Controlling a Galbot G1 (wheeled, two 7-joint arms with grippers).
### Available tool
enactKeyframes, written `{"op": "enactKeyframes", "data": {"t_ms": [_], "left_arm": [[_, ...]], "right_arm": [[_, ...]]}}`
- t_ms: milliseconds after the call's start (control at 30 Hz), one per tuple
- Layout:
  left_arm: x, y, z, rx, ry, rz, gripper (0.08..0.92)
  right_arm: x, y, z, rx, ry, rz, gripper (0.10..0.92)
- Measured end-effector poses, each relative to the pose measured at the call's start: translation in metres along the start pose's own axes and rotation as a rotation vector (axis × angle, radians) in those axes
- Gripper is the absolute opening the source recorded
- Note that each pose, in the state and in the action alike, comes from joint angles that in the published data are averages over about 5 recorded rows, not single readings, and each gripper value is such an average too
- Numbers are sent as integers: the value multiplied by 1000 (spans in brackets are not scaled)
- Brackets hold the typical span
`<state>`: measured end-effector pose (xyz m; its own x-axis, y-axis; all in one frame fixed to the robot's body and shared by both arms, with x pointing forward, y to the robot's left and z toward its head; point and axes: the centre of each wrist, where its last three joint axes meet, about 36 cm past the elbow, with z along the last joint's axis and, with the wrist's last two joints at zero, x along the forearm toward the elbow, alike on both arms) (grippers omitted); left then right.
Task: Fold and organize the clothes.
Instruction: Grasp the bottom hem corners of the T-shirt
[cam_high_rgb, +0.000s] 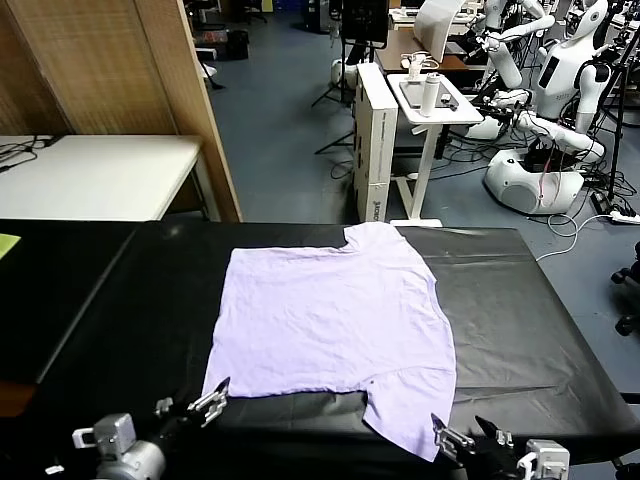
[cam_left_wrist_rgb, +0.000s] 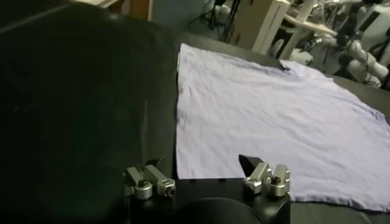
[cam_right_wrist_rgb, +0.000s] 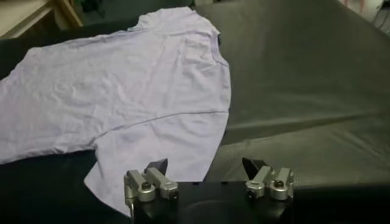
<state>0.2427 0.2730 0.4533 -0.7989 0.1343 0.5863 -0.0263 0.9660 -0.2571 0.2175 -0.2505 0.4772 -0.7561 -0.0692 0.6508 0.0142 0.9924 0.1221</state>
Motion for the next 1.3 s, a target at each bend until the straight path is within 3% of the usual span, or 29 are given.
{"op": "enactKeyframes", "data": {"t_ms": [167,467,600,733,867,1000,1067,1300], "left_arm": [[-1,1,7,16,5,-11,907],[-4,3,12,34,6,-23,876],[-6,5,14,38,7,-27,693],[-7,7,16,41,10,-31,429],[-8,7,18,43,13,-31,243],[-8,7,19,44,14,-31,196],[-8,7,19,44,14,-31,182],[-5,7,20,39,12,-33,151]], "right_arm": [[-2,2,2,-1,6,-5,905],[-6,2,7,-7,20,3,736],[-9,2,9,-12,29,3,683],[-12,2,12,-18,36,2,610],[-11,3,13,-21,39,-2,440],[-7,4,12,-21,38,-2,212],[-4,5,10,-20,34,1,151],[14,6,5,0,53,38,139]]}}
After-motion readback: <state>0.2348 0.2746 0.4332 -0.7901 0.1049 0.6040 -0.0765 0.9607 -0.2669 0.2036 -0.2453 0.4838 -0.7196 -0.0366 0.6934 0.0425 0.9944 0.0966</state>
